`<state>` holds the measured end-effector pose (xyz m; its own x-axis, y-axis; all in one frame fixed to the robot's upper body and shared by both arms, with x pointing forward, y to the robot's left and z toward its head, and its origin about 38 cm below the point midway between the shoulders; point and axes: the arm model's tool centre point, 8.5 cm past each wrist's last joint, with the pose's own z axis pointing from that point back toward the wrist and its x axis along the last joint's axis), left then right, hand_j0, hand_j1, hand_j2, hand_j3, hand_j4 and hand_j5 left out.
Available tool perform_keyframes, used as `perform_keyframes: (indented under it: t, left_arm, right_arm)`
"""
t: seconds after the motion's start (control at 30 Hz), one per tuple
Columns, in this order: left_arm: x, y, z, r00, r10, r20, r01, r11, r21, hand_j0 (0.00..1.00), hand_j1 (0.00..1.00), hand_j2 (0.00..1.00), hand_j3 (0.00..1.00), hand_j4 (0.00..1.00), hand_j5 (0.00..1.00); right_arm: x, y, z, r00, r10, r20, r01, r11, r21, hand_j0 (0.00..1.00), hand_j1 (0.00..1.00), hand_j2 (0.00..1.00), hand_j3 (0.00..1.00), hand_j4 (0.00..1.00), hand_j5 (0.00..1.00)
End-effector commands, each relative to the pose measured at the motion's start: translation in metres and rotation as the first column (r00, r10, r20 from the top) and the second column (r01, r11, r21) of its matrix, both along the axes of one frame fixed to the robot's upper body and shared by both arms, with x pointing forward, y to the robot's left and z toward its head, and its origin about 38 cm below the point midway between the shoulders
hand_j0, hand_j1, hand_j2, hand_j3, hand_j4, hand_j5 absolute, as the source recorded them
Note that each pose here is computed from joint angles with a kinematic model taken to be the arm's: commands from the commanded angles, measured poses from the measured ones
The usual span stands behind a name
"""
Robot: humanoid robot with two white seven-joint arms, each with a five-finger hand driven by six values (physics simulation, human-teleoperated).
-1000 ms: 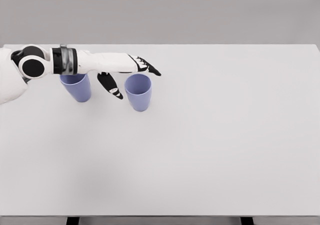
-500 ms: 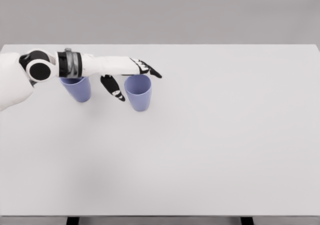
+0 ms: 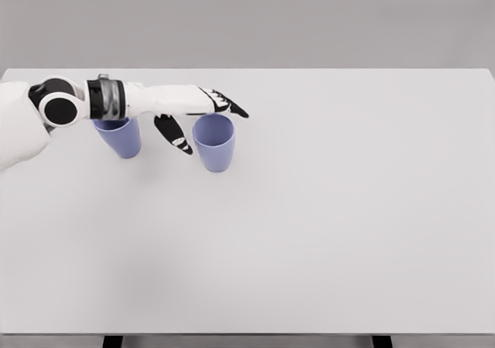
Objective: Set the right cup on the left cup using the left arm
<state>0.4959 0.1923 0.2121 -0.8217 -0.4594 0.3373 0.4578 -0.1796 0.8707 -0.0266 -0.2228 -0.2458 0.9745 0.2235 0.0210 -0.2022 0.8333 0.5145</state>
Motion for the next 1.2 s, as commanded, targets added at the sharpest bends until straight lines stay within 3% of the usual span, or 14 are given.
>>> perform_keyframes:
  t: [0.0, 0.97, 1.17]
  left_arm:
    - [0.002, 0.002, 0.004, 1.000, 0.011, 0.003, -0.011, 1.000, -0.013, 1.00, 1.00, 1.00, 1.00, 1.00, 1.00]
    - [-0.006, -0.005, -0.005, 1.000, -0.011, 0.006, 0.012, 1.000, -0.020, 1.00, 1.00, 1.00, 1.00, 1.00, 1.00]
    - [-0.007, -0.005, -0.007, 1.000, -0.010, 0.005, 0.010, 1.000, -0.023, 0.93, 0.93, 0.93, 0.93, 0.93, 0.93]
  right_arm:
    - [0.000, 0.000, 0.000, 1.000, 0.001, 0.000, -0.001, 1.000, 0.001, 1.00, 1.00, 1.00, 1.00, 1.00, 1.00]
    - [0.000, 0.000, 0.000, 1.000, 0.001, 0.000, -0.001, 1.000, 0.001, 1.00, 1.00, 1.00, 1.00, 1.00, 1.00]
    - [0.000, 0.000, 0.000, 1.000, 0.001, 0.000, -0.001, 1.000, 0.001, 1.00, 1.00, 1.00, 1.00, 1.00, 1.00]
